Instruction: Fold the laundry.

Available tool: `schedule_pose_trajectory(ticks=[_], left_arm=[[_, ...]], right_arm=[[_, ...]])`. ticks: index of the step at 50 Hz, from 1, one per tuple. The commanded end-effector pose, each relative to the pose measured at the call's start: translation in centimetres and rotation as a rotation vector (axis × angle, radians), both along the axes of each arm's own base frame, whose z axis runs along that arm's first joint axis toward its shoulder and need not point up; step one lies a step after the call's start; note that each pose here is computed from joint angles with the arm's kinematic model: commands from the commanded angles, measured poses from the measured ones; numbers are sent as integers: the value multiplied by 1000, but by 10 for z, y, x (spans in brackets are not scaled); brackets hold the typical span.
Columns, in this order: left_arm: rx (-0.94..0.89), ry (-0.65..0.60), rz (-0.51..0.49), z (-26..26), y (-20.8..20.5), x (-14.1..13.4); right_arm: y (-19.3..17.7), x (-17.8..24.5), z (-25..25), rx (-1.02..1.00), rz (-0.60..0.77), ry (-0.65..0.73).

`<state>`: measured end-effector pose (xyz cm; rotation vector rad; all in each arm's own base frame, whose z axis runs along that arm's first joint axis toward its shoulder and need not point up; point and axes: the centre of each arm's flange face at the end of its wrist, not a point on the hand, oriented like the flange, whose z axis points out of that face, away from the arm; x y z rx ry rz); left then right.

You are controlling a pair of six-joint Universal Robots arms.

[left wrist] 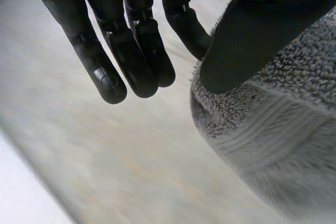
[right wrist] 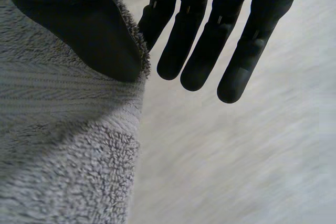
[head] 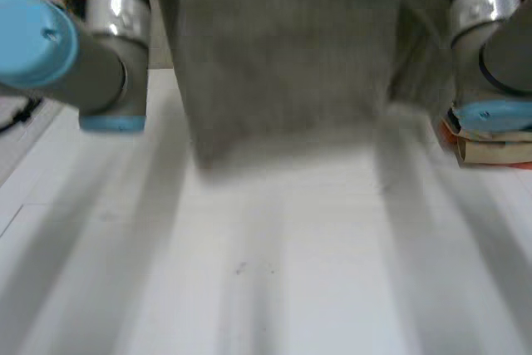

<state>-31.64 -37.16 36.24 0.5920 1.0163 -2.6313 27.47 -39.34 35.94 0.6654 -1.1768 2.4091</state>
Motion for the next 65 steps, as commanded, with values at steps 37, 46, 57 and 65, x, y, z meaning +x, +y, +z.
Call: schedule_pose_trajectory(ticks=[37,46,57,65], left_arm=[[709,-345,-42,-195,125,44],[766,-159,-112,-165,129,62],[1106,30,-129,-200,105,105],[1187,24,-121,-222,101,108]], right_arm=[[73,-14,-205,848,200,269],[77,-15,-205,857,199,269],[77,-16,-206,858,199,271],[76,-16,-206,858,196,269]])
